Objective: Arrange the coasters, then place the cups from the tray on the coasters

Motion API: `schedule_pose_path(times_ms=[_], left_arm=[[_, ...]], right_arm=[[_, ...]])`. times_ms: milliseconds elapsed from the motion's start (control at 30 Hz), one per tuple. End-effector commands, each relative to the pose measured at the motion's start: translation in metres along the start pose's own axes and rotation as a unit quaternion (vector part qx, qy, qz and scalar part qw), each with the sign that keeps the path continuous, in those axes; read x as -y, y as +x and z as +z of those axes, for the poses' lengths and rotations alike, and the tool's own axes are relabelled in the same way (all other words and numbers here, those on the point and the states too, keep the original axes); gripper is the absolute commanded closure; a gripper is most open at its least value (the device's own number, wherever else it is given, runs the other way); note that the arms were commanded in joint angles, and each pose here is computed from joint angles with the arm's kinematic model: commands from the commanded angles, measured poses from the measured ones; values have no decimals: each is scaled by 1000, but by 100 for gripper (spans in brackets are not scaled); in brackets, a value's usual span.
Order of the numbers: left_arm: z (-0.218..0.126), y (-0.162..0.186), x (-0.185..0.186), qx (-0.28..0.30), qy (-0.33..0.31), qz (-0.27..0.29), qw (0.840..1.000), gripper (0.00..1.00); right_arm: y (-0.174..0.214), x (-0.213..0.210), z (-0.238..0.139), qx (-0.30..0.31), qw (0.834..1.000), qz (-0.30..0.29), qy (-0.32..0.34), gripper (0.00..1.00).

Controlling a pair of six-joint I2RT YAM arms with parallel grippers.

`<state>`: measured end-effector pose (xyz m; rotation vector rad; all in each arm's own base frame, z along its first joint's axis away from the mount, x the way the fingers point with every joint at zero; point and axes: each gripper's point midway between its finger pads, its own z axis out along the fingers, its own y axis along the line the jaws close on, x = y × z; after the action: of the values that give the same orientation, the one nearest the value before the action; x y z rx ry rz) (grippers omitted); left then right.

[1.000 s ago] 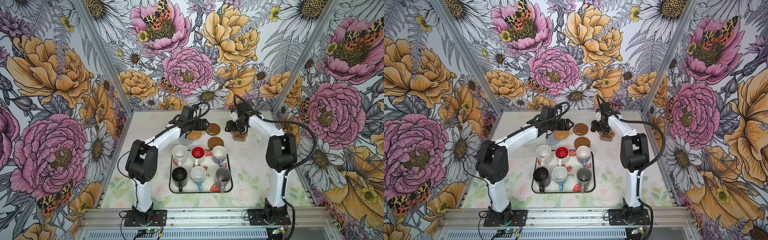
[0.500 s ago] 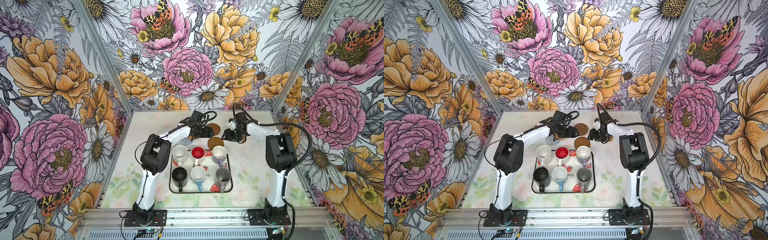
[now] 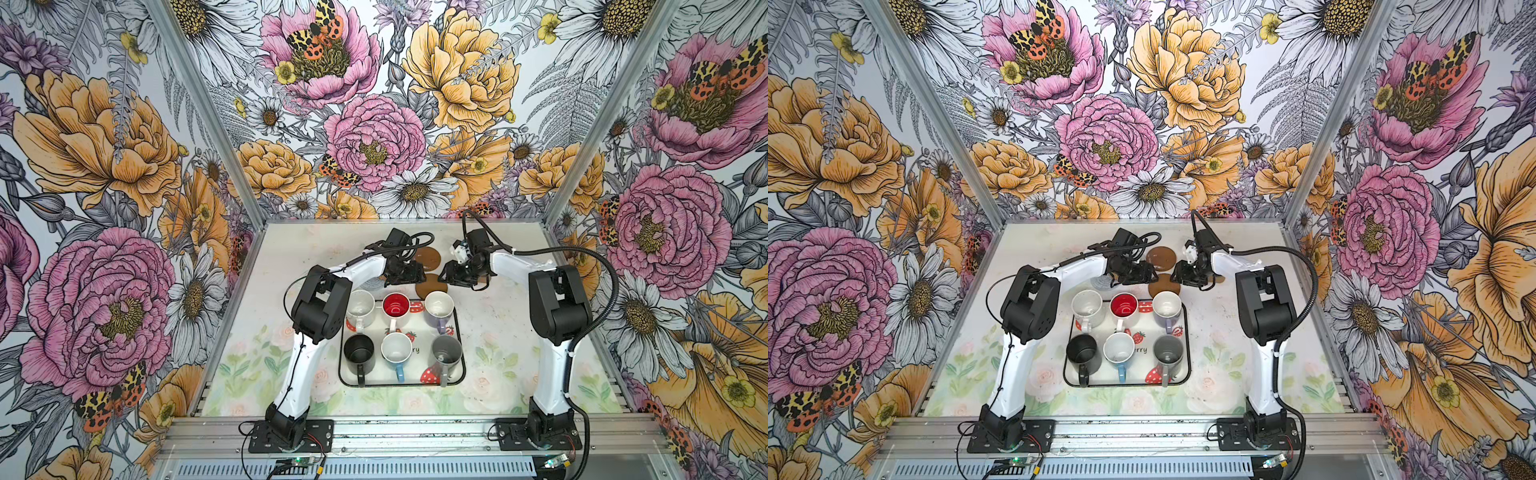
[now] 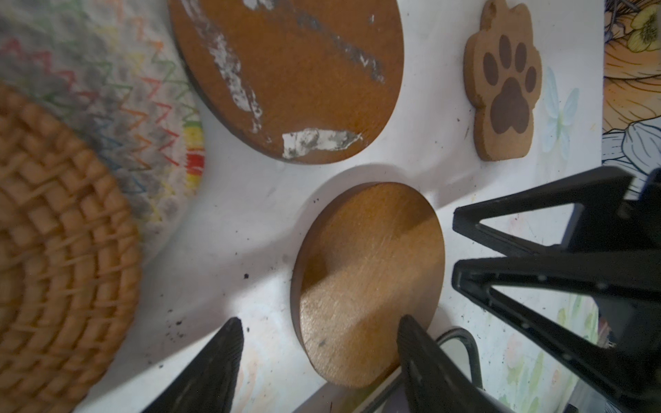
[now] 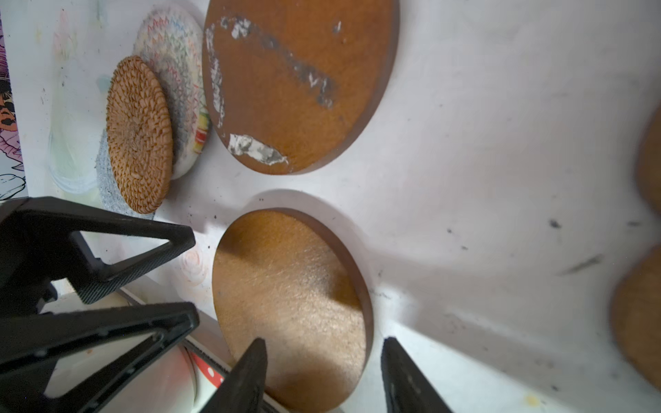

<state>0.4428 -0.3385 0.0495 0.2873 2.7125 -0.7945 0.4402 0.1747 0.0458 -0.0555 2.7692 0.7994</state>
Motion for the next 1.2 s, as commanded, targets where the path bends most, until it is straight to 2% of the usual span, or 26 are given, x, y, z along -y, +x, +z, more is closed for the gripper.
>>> schedule_pose_path(times_ms=[0,233,600,767,1167], left_arm=[[3,-1,12,-5,20,-5,1000,34],[13,10,12,-21,22,-12,999,52],[24,21,16,-37,24,-17,999,64],[29,22,23,-40,30,-18,999,70],[49,9,50,-36,59,-23,997,73]], right_arm=[[2,-5,4,2,1000,0,-12,48],[8,-4,8,-5,1000,5,-24,59],[13,-1,14,-16,999,12,-43,78],[13,1,15,-15,999,17,-49,80],[1,13,1,10,998,30,-51,81]])
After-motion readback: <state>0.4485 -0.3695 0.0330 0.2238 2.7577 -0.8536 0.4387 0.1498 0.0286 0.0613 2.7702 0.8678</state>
